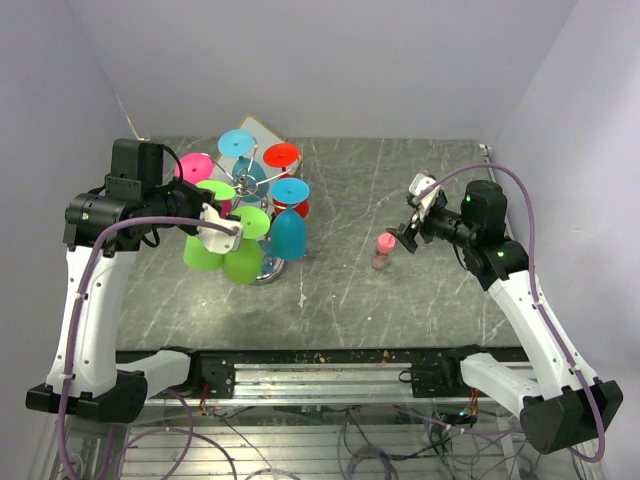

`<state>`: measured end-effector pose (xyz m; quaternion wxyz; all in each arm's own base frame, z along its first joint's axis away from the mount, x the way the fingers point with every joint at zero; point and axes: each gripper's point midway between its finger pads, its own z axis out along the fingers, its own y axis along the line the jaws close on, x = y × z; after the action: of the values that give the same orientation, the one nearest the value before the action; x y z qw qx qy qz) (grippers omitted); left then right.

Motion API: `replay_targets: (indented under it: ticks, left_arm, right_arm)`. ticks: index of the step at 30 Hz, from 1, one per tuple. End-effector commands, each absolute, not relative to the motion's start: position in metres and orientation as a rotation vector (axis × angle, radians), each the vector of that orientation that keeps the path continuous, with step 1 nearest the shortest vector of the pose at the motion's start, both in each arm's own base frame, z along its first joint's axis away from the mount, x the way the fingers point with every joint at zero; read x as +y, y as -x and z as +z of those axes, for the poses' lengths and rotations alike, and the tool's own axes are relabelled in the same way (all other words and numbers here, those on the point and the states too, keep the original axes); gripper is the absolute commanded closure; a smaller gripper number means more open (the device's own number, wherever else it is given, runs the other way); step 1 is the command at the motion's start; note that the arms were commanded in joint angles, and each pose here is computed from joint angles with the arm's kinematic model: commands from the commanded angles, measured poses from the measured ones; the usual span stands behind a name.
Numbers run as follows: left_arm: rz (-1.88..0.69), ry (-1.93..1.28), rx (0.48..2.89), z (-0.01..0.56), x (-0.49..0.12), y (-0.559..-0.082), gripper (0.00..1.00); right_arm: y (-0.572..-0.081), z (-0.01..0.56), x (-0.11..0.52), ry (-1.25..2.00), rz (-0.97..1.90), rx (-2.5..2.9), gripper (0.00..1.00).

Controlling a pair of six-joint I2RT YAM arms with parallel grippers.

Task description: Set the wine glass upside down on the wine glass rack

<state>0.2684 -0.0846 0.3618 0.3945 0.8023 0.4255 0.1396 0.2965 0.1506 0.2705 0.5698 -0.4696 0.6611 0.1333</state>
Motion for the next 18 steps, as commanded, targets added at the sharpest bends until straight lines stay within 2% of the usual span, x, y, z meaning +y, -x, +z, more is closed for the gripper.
replay_targets:
  ticks: [1, 18]
  left_arm:
    - [0.438, -1.952, 1.13, 0.374, -0.076, -0.282, 0.93]
    - [0.577, -1.936, 1.278, 0.376, -0.045, -0.278, 0.93]
  right_arm:
    - [-0.297, 0.269, 0.15, 1.111, 0.31, 1.544, 0.17]
    - [-0.296, 0.267, 0.151, 1.119, 0.313, 1.546, 0.17]
